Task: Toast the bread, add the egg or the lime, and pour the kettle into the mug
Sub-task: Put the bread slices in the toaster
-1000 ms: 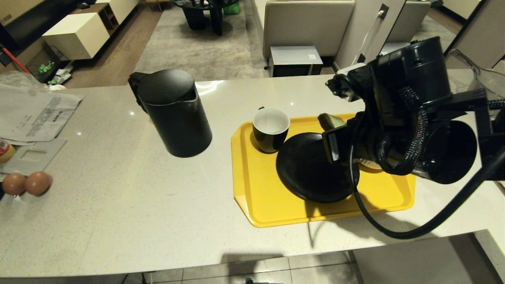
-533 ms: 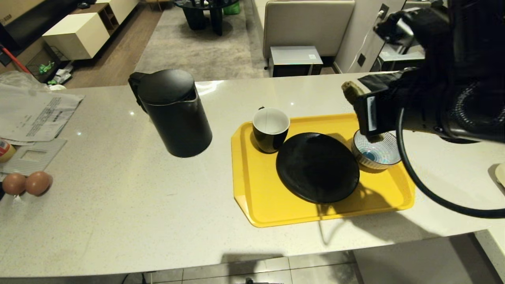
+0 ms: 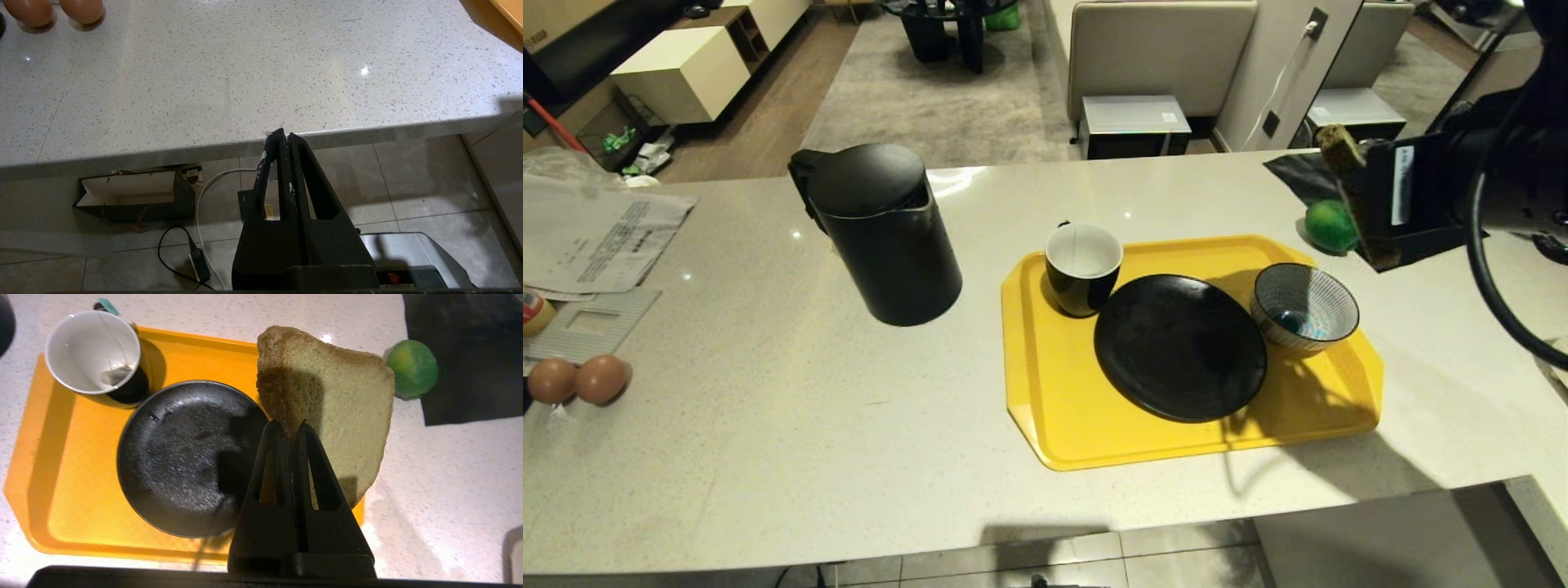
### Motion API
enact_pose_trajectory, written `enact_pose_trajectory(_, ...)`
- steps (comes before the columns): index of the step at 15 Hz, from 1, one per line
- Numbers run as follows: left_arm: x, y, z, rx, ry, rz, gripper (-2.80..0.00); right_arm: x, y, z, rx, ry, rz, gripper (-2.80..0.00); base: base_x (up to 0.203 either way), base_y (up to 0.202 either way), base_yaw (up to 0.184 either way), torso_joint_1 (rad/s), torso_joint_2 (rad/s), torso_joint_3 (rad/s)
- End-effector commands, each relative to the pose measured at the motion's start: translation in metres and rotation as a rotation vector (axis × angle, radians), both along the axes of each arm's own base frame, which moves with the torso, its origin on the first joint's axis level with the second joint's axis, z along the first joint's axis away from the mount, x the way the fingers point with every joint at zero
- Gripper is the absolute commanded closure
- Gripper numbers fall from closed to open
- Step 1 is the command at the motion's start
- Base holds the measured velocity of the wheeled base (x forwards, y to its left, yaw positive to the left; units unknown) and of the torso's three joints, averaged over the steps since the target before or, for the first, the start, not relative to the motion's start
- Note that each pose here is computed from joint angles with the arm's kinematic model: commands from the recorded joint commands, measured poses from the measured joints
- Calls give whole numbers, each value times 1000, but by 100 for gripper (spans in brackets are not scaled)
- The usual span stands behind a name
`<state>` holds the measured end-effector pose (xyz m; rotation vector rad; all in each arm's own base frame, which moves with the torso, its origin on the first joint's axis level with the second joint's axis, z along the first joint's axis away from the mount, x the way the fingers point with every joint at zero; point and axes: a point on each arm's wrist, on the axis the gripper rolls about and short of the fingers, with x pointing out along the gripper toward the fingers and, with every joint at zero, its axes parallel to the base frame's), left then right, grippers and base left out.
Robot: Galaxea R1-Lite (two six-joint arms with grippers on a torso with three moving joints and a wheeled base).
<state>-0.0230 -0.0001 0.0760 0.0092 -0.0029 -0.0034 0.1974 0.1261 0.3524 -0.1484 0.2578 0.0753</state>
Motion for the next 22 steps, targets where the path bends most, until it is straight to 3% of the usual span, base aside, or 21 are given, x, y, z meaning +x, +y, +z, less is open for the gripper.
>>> enact_pose_trajectory(1,0,0,0,0,1,0,0,-12,-19,9,23,-22,-12,0,0,0,0,0,0,0)
enact_pose_trajectory(16,0,0,0,2,0,0,0,-28,-31,11,32,-40,-14,0,0,0,0,0,0,0)
enact_pose_trajectory(22,0,0,0,0,1,0,0,-30,-32,12,35,-43,-15,0,-165,0,1,0,6,3)
